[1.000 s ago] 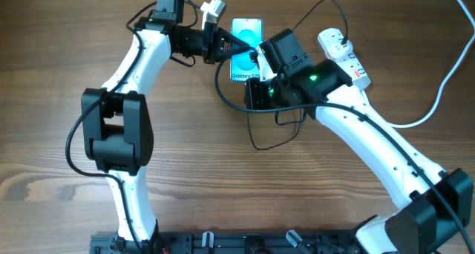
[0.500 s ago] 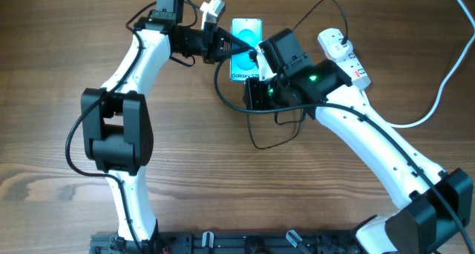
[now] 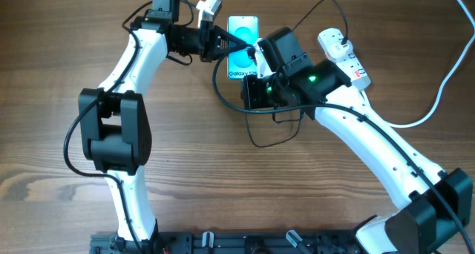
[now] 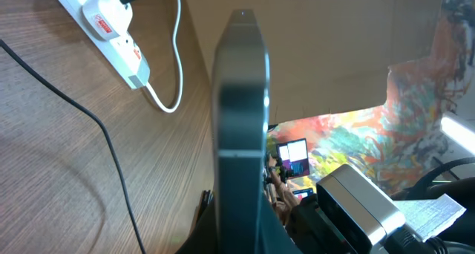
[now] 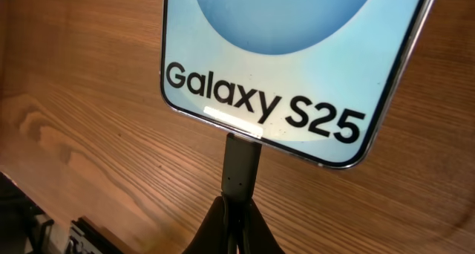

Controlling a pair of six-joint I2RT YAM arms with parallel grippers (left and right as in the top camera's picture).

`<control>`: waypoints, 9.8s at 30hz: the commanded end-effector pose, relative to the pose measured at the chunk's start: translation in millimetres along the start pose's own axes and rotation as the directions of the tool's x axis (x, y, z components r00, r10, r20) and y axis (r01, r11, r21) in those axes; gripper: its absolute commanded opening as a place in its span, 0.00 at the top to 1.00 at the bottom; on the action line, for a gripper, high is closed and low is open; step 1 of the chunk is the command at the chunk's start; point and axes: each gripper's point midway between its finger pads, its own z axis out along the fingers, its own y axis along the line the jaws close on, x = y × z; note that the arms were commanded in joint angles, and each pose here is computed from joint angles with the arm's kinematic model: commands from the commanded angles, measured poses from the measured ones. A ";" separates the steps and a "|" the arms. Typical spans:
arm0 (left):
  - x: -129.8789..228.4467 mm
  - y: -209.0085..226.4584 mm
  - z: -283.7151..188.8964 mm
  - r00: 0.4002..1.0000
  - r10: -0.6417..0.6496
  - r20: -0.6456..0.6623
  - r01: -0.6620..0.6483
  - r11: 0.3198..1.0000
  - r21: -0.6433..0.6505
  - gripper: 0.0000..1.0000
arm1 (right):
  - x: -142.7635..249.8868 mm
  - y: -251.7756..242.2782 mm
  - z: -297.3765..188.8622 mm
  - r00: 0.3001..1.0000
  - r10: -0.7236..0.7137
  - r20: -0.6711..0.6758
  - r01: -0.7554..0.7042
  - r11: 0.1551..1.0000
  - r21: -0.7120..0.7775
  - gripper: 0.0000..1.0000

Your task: Plug charger to phone and switch on socket

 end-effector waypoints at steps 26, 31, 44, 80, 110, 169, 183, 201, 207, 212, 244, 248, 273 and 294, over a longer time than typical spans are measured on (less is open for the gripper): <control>6.4 7.9 14.7 1.000 -0.005 -0.012 0.003 0.987 -0.163 0.96 | -34.4 -7.1 -38.8 0.983 -0.026 0.183 0.010 0.996 0.088 0.33; 18.9 51.6 11.9 0.996 -0.095 0.000 0.087 0.915 -0.394 0.96 | -24.8 -49.6 -52.8 0.982 0.117 0.151 -0.142 0.975 0.169 0.09; 32.4 125.3 36.0 0.988 -0.153 0.000 0.133 0.856 -0.499 0.96 | -12.6 -160.5 -86.0 0.909 0.377 0.180 -0.417 0.846 0.333 0.00; 71.1 226.9 36.5 0.965 -0.262 0.015 0.175 0.603 -0.778 0.76 | 22.8 -175.3 -53.6 0.902 0.421 0.092 -0.424 0.831 0.359 0.00; 18.0 94.6 -83.3 0.975 -0.051 0.215 0.209 0.528 -0.823 0.00 | -57.2 -252.3 -154.2 0.810 0.524 0.262 -0.586 0.735 0.341 0.00; 17.9 94.8 -83.1 0.975 -0.051 0.214 0.208 0.528 -0.823 0.00 | -44.6 -413.7 23.1 0.855 0.505 0.120 -0.494 0.723 0.482 0.00; 18.0 94.8 -83.2 0.975 -0.051 0.214 0.208 0.528 -0.823 0.00 | -51.8 -409.6 19.6 0.854 0.505 0.127 -0.501 0.731 0.464 0.00; 17.9 94.8 -83.1 0.975 -0.051 0.214 0.208 0.528 -0.823 0.00 | -62.7 -395.1 -7.6 0.830 0.528 0.181 -0.547 0.706 0.450 0.00; 17.9 94.8 -83.1 0.975 -0.051 0.214 0.208 0.528 -0.823 0.00 | -58.3 -393.8 -7.3 0.827 0.537 0.165 -0.547 0.703 0.455 0.00; 18.0 94.8 -83.2 0.975 -0.051 0.214 0.208 0.528 -0.823 0.00 | -54.6 -391.5 -3.2 0.827 0.542 0.152 -0.546 0.706 0.451 0.00; 18.0 94.8 -83.2 0.975 -0.051 0.214 0.208 0.528 -0.823 0.00 | -66.2 -411.1 -18.4 0.787 0.565 0.248 -0.612 0.660 0.437 0.00; 18.0 94.8 -83.2 0.975 -0.051 0.214 0.208 0.528 -0.823 0.00 | -59.4 -410.5 -10.4 0.786 0.571 0.236 -0.610 0.659 0.440 0.00; 18.0 94.8 -83.2 0.975 -0.051 0.214 0.208 0.528 -0.823 0.00 | -54.3 -398.0 3.7 0.804 0.563 0.192 -0.584 0.684 0.438 0.00; 17.9 94.8 -83.1 0.975 -0.051 0.214 0.208 0.528 -0.823 0.00 | -32.9 -389.6 23.4 0.822 0.560 0.104 -0.551 0.733 0.400 0.00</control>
